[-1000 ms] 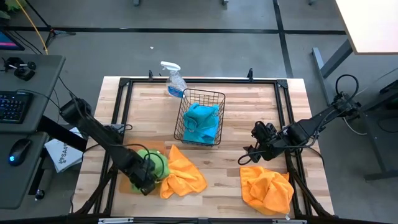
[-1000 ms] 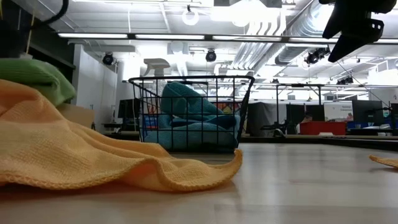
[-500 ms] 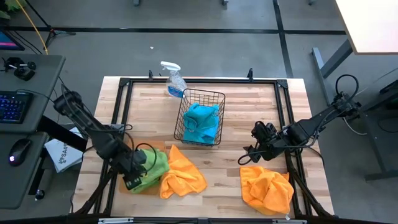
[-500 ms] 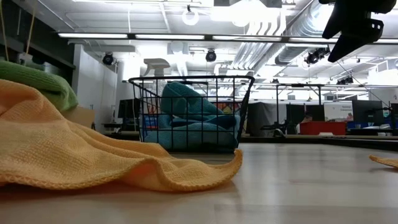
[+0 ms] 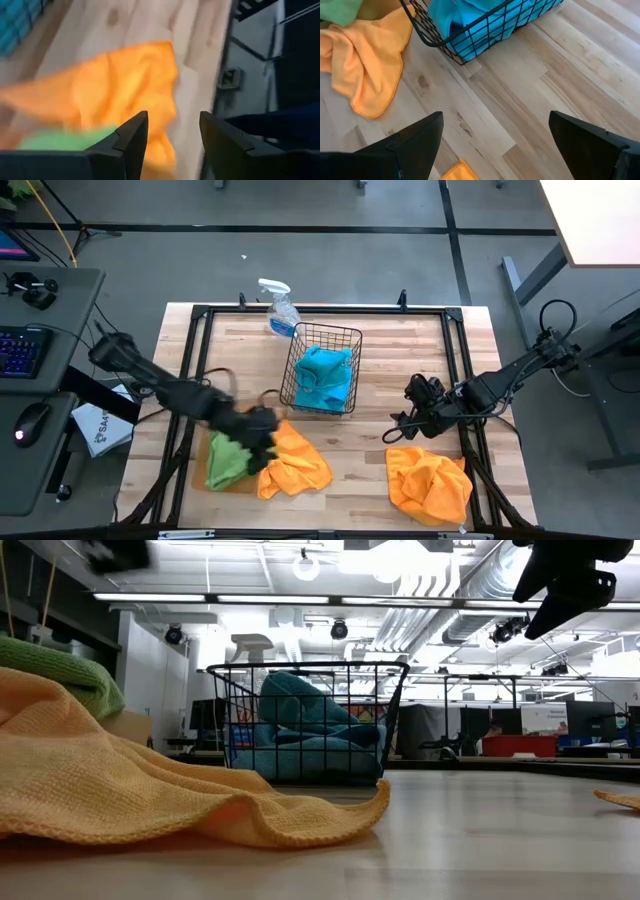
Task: Sort microfiber towel by color & place in baskets
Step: Put the green towel into the orange bin
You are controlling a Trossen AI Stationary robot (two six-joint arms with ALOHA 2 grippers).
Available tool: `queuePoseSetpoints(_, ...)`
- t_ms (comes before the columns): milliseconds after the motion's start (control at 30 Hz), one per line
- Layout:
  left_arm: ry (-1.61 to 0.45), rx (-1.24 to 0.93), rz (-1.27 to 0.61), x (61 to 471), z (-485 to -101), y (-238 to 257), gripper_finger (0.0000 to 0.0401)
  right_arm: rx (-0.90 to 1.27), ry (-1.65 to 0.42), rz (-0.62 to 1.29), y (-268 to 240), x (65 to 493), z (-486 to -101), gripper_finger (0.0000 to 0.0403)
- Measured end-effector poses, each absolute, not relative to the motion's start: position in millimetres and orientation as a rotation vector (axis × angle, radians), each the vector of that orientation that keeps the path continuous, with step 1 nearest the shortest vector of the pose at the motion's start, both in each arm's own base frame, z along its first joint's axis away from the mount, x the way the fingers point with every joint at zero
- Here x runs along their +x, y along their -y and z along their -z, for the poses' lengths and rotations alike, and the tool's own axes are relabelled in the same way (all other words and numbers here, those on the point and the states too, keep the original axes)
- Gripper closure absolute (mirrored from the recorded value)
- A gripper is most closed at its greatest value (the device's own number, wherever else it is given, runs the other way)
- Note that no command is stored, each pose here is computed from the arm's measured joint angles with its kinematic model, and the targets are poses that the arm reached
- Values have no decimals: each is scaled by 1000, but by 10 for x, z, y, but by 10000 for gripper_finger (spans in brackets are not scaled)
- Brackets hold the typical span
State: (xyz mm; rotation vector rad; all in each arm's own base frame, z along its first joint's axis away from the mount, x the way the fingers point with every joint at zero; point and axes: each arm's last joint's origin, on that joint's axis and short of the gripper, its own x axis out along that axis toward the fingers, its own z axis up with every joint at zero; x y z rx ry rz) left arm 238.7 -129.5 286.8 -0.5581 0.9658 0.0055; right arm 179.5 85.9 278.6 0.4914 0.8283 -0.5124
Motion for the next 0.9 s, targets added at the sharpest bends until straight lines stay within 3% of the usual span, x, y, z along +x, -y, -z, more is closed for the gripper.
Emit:
queuePoseSetpoints(367,-1289,-189,-24,3271,-2322,1097,233,552,-813,541,-859,1795,-2786,43)
queuePoseSetpoints(600,-1553,-4,-22,3233,-2073,1151,233,555,-802,551,-856,1796,-2788,43)
queuePoseSetpoints(900,-1592,26,-66,3114,-2074,1176,233,545,-775,571,-848,1798,-2792,43)
